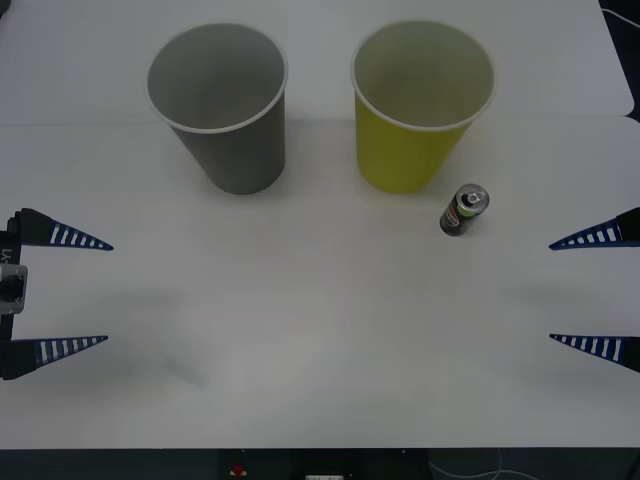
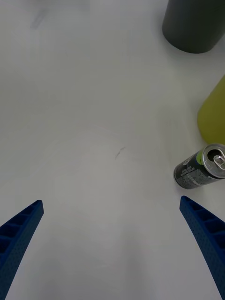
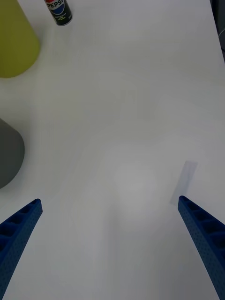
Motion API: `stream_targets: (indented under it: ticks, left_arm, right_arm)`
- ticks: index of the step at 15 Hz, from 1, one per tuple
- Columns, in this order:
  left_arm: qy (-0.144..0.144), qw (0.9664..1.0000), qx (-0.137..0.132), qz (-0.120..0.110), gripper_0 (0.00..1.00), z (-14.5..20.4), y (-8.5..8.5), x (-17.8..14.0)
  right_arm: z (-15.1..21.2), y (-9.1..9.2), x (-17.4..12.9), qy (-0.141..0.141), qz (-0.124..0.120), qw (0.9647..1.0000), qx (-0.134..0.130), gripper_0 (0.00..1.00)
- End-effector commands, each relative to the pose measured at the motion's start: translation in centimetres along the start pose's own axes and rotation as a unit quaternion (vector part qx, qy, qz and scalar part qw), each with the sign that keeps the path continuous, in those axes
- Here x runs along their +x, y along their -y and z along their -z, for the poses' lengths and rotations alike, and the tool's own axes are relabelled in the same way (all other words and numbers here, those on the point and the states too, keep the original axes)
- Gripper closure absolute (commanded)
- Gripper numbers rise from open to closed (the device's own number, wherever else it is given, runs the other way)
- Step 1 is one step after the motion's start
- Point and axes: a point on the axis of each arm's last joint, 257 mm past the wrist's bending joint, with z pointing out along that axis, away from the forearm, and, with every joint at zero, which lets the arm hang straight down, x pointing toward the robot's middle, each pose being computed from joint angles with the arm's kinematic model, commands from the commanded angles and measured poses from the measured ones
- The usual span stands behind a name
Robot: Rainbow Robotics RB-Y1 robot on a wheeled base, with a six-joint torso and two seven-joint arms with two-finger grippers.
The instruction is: Put the can into the green bin and the plastic bottle into the gray bin
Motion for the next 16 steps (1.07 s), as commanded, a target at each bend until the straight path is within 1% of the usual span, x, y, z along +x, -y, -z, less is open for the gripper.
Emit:
stream_targets:
  ticks: [1, 4, 5, 7, 8, 9, 11, 15, 16]
  left_arm:
    - [0.000, 1.0000, 0.000, 0.000, 0.00, 0.0, 0.0, 0.0]
    - [0.000, 1.0000, 0.000, 0.000, 0.00, 0.0, 0.0, 0.0]
    - [0.000, 1.0000, 0.000, 0.000, 0.00, 0.0, 0.0, 0.0]
    - [0.000, 1.0000, 0.000, 0.000, 0.00, 0.0, 0.0, 0.0]
    - [0.000, 1.0000, 0.000, 0.000, 0.00, 0.0, 0.0, 0.0]
    - [0.000, 1.0000, 0.000, 0.000, 0.00, 0.0, 0.0, 0.0]
    - [0.000, 1.0000, 0.000, 0.000, 0.00, 0.0, 0.0, 0.0]
    - [0.000, 1.0000, 0.000, 0.000, 0.00, 0.0, 0.0, 0.0]
    - [0.000, 1.0000, 0.000, 0.000, 0.00, 0.0, 0.0, 0.0]
  right_arm:
    - [-0.1, -0.2, 0.3, 0.001, -0.007, 1.0000, 0.001, 0.00]
    - [0.3, -0.1, 0.1, 0.002, -0.006, 1.0000, 0.000, 0.00]
    - [0.3, 0.0, 0.3, 0.002, -0.010, 0.9999, 0.001, 0.00]
    - [0.2, 0.1, 0.9, 0.006, -0.025, 0.9996, 0.008, 0.00]
    - [0.0, -0.1, 1.1, 0.014, -0.040, 0.9991, 0.009, 0.00]
    - [-0.3, -0.3, 1.4, 0.025, -0.060, 0.9978, 0.011, 0.00]
    - [-0.9, -0.2, 2.3, 0.039, -0.089, 0.9950, 0.023, 0.00]
    - [-1.5, -0.2, 3.7, 0.061, -0.135, 0.9881, 0.041, 0.00]
    - [-1.6, -0.1, 4.1, 0.069, -0.146, 0.9856, 0.050, 0.00]
